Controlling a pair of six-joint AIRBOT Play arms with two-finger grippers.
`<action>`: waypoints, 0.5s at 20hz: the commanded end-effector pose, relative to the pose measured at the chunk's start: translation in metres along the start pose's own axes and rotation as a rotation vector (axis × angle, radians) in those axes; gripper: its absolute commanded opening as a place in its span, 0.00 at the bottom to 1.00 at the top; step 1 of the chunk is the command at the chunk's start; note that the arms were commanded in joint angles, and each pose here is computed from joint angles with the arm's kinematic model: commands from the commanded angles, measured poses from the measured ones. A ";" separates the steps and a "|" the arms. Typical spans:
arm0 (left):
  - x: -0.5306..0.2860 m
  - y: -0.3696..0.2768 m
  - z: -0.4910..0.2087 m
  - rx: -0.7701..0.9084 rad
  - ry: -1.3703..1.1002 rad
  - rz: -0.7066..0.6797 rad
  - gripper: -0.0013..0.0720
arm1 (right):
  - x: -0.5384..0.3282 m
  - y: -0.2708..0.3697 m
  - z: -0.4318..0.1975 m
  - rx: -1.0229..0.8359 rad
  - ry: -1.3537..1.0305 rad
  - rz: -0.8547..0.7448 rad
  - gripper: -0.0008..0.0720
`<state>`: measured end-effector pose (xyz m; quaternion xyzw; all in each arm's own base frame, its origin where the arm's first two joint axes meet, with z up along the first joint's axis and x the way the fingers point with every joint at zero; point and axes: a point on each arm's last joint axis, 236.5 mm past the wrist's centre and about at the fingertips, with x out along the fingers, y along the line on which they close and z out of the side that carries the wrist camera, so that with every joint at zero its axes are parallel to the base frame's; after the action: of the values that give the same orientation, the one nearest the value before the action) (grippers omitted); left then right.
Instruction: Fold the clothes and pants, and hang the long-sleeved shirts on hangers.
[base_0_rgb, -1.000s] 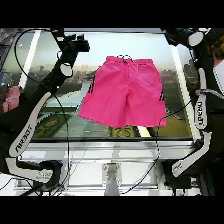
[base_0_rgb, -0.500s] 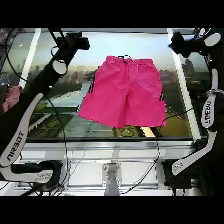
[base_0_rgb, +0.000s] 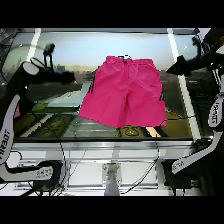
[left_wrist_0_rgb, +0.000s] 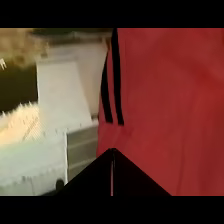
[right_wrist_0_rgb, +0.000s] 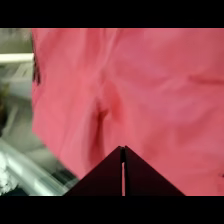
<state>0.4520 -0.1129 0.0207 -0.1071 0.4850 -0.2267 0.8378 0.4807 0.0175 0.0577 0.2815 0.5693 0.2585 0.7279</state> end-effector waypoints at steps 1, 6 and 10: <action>0.009 0.006 -0.093 -0.071 0.235 -0.069 0.03 | 0.016 0.028 -0.042 0.010 0.125 0.237 0.03; 0.028 -0.008 -0.160 -0.155 0.322 -0.185 0.03 | 0.026 0.029 -0.060 0.078 0.154 0.284 0.05; 0.032 -0.002 -0.154 -0.167 0.285 -0.160 0.71 | 0.028 0.026 -0.054 0.098 0.130 0.270 0.68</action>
<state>0.3342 -0.1233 -0.0753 -0.1709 0.6101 -0.2680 0.7257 0.4322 0.0600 0.0469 0.3628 0.5855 0.3461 0.6370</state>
